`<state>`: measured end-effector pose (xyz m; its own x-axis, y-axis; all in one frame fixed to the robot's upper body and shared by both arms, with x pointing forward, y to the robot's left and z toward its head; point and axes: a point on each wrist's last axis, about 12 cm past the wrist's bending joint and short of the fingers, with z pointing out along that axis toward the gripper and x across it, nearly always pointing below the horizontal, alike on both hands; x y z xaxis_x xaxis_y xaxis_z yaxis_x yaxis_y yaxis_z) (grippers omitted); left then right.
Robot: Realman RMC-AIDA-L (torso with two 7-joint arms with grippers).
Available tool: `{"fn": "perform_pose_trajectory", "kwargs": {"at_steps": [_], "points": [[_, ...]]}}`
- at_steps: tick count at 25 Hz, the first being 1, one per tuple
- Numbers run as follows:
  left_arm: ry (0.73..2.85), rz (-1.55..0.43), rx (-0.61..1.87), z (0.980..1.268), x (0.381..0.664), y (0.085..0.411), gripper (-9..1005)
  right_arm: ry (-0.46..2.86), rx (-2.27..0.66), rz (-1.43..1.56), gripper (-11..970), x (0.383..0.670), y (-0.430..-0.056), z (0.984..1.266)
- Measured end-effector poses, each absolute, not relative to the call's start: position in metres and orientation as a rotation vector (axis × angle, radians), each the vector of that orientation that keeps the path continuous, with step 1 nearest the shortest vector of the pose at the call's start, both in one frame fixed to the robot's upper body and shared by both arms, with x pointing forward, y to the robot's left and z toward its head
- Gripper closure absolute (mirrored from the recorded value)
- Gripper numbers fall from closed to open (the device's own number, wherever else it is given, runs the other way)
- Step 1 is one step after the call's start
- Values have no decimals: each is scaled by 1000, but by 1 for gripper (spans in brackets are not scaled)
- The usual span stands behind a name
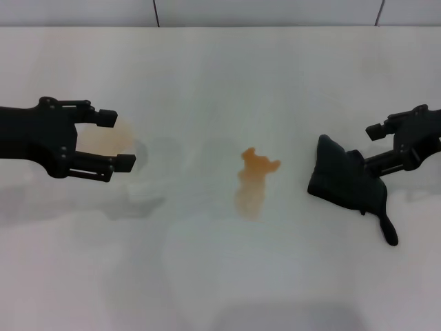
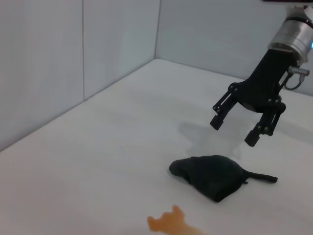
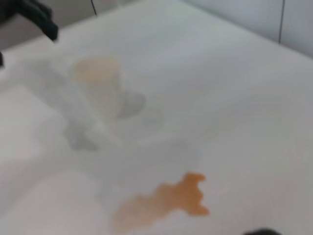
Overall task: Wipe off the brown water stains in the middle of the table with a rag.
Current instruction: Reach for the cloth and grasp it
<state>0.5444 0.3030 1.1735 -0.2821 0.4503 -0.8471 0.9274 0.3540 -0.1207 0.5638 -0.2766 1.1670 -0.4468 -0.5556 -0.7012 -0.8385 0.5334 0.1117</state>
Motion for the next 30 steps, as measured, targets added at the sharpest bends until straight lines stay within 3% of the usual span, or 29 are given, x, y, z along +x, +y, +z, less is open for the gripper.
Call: {"fn": "perform_pose_trajectory", "kwargs": {"at_steps": [30], "points": [[1864,-811,1239,1174,549,294,110,2254,-1168,510,178,585,-246,1130]]}}
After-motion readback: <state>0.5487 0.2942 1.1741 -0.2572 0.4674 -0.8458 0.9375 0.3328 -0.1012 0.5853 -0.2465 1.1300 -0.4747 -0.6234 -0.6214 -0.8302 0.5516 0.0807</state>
